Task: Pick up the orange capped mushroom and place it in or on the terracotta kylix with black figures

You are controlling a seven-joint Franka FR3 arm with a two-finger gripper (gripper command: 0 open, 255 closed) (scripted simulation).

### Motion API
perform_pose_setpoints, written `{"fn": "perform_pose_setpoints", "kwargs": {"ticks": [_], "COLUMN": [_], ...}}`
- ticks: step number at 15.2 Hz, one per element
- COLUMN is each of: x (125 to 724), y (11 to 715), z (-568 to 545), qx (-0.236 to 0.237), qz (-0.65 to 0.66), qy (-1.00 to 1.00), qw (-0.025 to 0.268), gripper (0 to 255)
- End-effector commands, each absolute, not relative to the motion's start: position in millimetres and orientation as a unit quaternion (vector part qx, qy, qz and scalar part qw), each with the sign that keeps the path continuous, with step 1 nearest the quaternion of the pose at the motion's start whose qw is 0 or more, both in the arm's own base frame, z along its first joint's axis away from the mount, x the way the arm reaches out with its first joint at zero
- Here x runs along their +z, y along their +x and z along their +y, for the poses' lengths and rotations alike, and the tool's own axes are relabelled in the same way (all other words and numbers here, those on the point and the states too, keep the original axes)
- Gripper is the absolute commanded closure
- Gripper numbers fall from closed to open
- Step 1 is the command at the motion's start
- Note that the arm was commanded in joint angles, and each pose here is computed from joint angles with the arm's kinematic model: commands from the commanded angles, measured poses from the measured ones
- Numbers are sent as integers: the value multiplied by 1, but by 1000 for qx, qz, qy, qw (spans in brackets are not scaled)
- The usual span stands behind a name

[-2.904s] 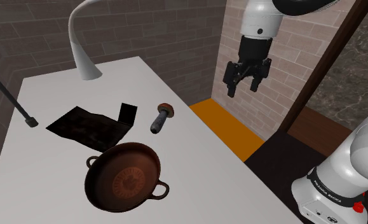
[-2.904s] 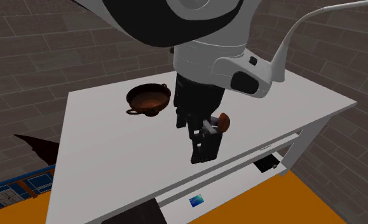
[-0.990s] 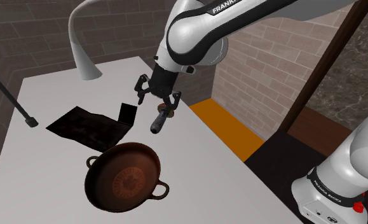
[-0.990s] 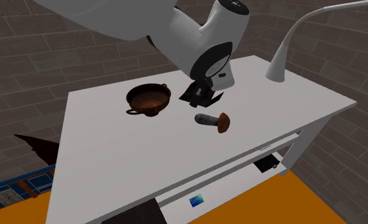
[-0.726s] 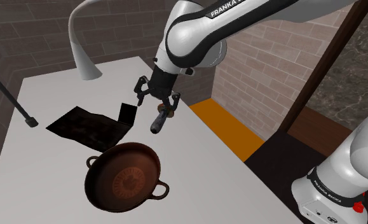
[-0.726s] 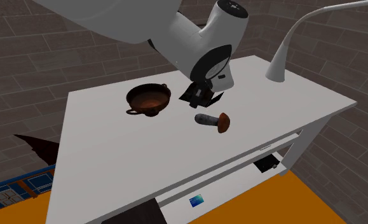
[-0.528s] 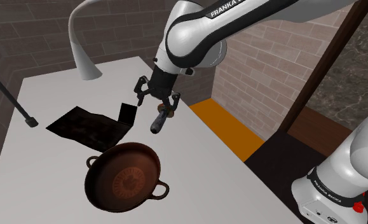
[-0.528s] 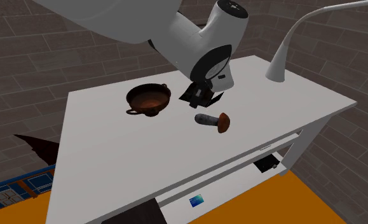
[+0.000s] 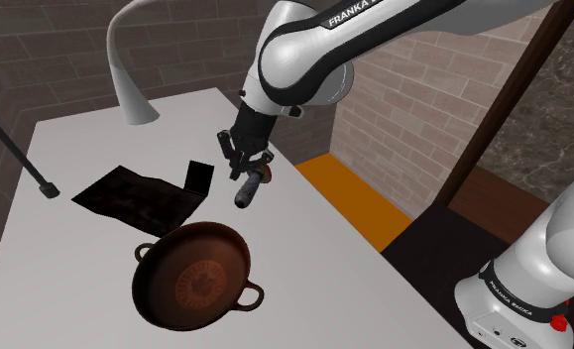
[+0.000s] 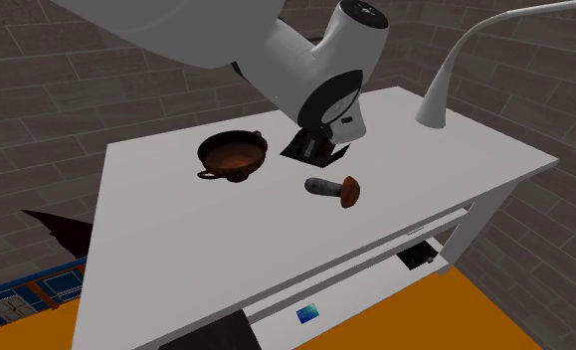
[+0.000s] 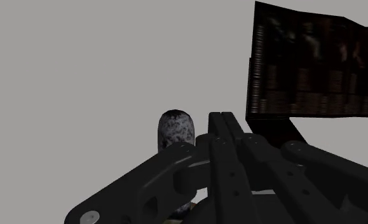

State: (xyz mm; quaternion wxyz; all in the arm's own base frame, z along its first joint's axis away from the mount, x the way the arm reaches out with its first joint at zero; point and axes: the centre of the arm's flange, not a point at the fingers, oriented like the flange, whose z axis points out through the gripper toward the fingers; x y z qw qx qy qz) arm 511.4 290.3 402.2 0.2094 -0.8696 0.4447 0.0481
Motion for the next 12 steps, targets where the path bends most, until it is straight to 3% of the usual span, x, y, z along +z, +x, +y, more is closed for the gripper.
{"fn": "perform_pose_setpoints", "kwargs": {"ticks": [1,3,4,10,12], "x": [402,402,402,365,356], "y": [511,511,511,549,553], "z": [290,290,290,279,277], "qx": [48,48,48,9,5], "qz": [445,445,445,484,487], "qy": [-870,-870,-870,-872,-871], "qw": [209,209,209,75,60], "gripper": [255,255,0,0,0]}}
